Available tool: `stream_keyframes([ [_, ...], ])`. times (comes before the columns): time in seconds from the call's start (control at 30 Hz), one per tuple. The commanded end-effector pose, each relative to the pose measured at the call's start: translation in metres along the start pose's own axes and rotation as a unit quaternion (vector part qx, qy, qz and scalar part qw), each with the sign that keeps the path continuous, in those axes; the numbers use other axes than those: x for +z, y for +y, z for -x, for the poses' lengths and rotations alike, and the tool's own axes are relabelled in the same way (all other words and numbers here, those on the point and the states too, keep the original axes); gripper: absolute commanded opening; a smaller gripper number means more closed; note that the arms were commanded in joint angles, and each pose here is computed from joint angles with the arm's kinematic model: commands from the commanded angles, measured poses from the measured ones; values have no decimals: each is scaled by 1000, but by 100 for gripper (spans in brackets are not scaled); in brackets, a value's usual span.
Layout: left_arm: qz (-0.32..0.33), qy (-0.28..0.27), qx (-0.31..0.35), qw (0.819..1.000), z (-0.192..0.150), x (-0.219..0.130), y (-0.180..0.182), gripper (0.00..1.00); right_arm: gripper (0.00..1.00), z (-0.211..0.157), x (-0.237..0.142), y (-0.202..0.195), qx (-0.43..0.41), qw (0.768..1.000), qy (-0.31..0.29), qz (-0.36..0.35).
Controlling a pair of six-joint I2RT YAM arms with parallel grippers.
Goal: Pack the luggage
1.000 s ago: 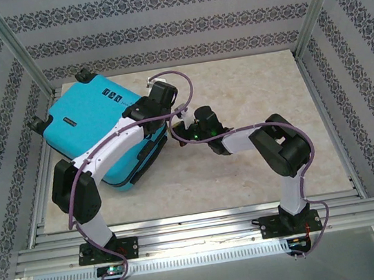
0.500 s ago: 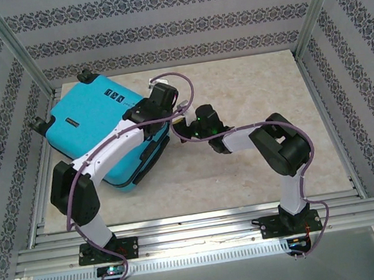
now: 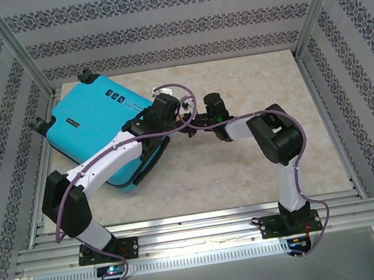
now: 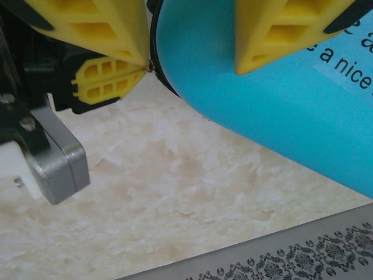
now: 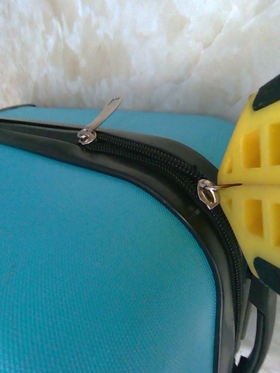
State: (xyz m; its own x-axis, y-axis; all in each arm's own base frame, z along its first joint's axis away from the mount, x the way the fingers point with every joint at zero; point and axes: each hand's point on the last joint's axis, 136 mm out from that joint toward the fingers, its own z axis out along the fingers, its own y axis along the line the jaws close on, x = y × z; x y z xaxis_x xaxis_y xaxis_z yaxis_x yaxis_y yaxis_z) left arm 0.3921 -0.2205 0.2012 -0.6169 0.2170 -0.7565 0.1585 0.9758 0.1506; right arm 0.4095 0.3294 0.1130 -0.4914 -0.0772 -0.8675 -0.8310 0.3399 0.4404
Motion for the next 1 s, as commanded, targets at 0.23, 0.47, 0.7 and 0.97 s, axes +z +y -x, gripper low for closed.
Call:
stream_keyframes([
  [0.23,-102,300,81,945,-172,-43,-25,38,0,63,-17,12,-71,993,-67,67],
  [0.47,-60,212,53,974,-103,-93,14,45,0,51,-9,33,-68,992,-57,89],
  [0.7,18,103,-91,990,-39,-142,111,76,0,49,-8,35,-62,992,-61,93],
  [0.97,108,32,-279,954,-43,-148,242,83,0,47,-10,39,-64,991,-60,98],
])
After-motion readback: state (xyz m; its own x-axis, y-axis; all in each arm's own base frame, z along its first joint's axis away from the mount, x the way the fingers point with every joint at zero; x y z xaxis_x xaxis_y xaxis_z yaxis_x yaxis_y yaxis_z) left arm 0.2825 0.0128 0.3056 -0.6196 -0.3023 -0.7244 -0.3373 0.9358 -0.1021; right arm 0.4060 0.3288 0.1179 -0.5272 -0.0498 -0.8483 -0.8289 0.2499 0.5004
